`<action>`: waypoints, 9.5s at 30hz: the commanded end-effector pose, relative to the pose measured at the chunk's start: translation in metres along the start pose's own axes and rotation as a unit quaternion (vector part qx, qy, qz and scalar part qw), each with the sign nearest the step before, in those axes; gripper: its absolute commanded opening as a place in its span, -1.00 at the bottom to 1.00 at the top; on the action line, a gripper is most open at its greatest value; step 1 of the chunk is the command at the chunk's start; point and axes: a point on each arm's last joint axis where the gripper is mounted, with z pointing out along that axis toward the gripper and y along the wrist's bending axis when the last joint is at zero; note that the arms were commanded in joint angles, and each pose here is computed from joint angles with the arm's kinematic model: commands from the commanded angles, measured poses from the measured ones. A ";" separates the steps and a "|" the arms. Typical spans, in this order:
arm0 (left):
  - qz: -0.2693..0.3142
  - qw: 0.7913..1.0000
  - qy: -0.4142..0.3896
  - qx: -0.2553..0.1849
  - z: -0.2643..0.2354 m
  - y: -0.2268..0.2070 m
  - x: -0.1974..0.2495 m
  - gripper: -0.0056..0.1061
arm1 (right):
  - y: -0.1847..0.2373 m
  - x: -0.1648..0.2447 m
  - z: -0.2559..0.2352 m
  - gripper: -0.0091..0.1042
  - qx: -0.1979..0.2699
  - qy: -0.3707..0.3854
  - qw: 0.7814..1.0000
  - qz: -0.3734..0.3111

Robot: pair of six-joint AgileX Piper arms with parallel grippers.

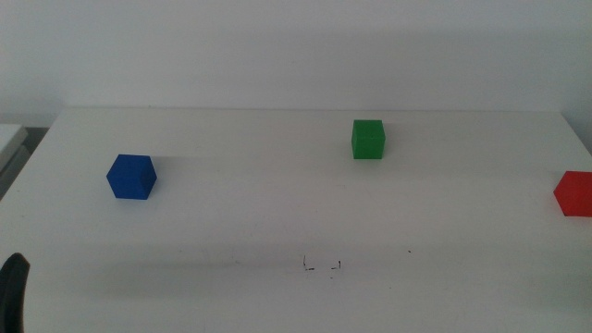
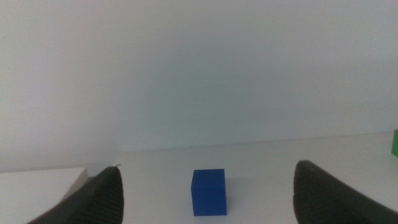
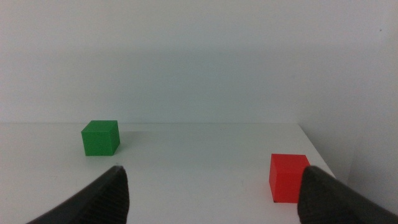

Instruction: Stack red cubes first, then green, then blue cubes in a specific spot.

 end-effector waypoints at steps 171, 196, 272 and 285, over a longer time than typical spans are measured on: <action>-0.003 1.000 -0.014 0.000 0.000 0.000 -0.002 0.75 | 0.299 0.023 0.261 -0.55 0.029 0.563 0.825 -0.038; -0.003 1.000 -0.014 0.000 0.000 0.000 -0.002 0.75 | 0.217 -0.085 0.342 0.50 -0.002 0.465 0.884 -0.047; -0.003 1.000 -0.014 0.000 0.000 0.000 -0.002 0.75 | 0.304 -0.042 0.238 -0.32 0.053 0.474 0.878 -0.021; -0.003 1.000 -0.014 0.000 0.000 0.000 -0.002 0.75 | 0.307 -0.026 0.241 -0.32 0.063 0.483 0.873 -0.027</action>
